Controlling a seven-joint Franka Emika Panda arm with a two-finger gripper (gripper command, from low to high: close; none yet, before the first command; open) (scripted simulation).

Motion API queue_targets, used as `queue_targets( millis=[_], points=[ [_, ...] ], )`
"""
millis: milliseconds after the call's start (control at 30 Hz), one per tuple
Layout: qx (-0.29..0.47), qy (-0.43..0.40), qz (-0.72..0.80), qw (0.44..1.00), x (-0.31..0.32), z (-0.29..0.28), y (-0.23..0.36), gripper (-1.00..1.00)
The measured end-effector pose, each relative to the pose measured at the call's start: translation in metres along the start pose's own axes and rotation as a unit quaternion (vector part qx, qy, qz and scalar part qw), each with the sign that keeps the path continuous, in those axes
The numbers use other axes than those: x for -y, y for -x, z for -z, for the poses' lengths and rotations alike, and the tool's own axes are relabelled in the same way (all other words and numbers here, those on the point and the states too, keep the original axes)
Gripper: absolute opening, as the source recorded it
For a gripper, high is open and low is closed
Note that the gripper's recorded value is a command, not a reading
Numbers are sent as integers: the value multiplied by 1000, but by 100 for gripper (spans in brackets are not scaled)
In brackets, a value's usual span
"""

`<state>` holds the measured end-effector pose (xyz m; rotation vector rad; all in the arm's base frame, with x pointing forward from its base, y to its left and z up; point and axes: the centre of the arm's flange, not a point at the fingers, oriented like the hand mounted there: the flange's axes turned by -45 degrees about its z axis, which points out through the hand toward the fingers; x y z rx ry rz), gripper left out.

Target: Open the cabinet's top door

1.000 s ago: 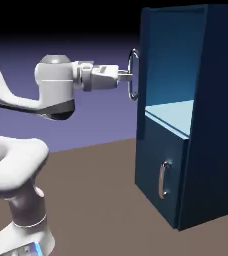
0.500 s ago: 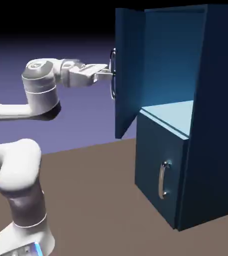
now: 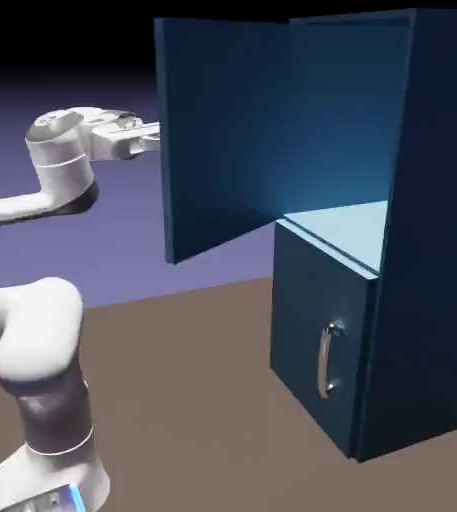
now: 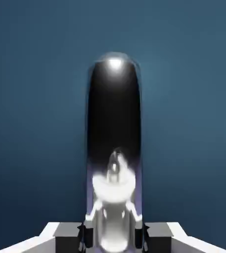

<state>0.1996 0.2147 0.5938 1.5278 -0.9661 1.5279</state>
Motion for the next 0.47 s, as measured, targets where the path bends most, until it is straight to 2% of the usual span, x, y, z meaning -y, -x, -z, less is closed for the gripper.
queue_targets(
  millis=[433,467],
  points=[
    [0,185,0,983,71,88,0,-100],
    [0,189,0,982,73,89,0,100]
  ],
)
